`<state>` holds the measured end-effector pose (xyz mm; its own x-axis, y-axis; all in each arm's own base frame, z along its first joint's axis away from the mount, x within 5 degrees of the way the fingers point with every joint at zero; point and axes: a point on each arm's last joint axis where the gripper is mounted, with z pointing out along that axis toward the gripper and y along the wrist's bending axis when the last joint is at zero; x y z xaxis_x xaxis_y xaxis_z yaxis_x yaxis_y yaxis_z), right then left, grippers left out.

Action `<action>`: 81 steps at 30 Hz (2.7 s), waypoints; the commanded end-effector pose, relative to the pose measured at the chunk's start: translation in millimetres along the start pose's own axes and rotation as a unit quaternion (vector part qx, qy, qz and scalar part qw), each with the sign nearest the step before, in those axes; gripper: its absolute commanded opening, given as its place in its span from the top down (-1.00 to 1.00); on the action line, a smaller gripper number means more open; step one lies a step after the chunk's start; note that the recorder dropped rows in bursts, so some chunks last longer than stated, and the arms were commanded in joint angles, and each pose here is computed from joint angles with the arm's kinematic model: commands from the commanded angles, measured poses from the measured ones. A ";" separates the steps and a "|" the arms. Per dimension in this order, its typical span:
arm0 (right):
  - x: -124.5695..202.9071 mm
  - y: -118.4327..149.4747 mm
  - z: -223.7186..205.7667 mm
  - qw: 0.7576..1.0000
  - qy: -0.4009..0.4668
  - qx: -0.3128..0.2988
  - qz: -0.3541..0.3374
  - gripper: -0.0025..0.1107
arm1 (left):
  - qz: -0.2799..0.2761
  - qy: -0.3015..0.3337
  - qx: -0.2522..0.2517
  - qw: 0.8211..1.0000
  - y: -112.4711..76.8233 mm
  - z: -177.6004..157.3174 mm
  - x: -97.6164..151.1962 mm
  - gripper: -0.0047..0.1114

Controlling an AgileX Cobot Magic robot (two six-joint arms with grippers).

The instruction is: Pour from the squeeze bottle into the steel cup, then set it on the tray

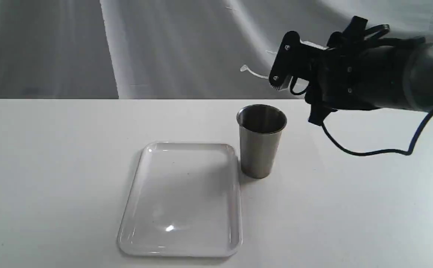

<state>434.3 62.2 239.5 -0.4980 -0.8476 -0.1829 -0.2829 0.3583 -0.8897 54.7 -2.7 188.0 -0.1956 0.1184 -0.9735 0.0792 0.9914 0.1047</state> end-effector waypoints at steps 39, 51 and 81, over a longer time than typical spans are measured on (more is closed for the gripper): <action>-5.3 5.3 -13.7 0.994 0.037 0.071 -0.071 0.29 | 0.000 -0.004 0.001 1.000 -0.2 0.0 0.6 0.78; -5.0 -0.2 -14.7 0.980 0.050 0.096 -0.168 0.29 | 0.000 -0.004 0.001 1.000 -0.2 0.0 0.6 0.78; -5.8 -3.8 -15.5 0.926 0.071 0.105 -0.354 0.29 | 0.000 -0.004 0.001 1.000 -0.2 0.0 0.6 0.78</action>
<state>426.5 72.7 241.0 -0.3500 -0.8056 0.4780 -0.4383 -0.3102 -0.8436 54.7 -2.7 188.0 -0.1956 0.1184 -0.9735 0.0792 0.9914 0.1047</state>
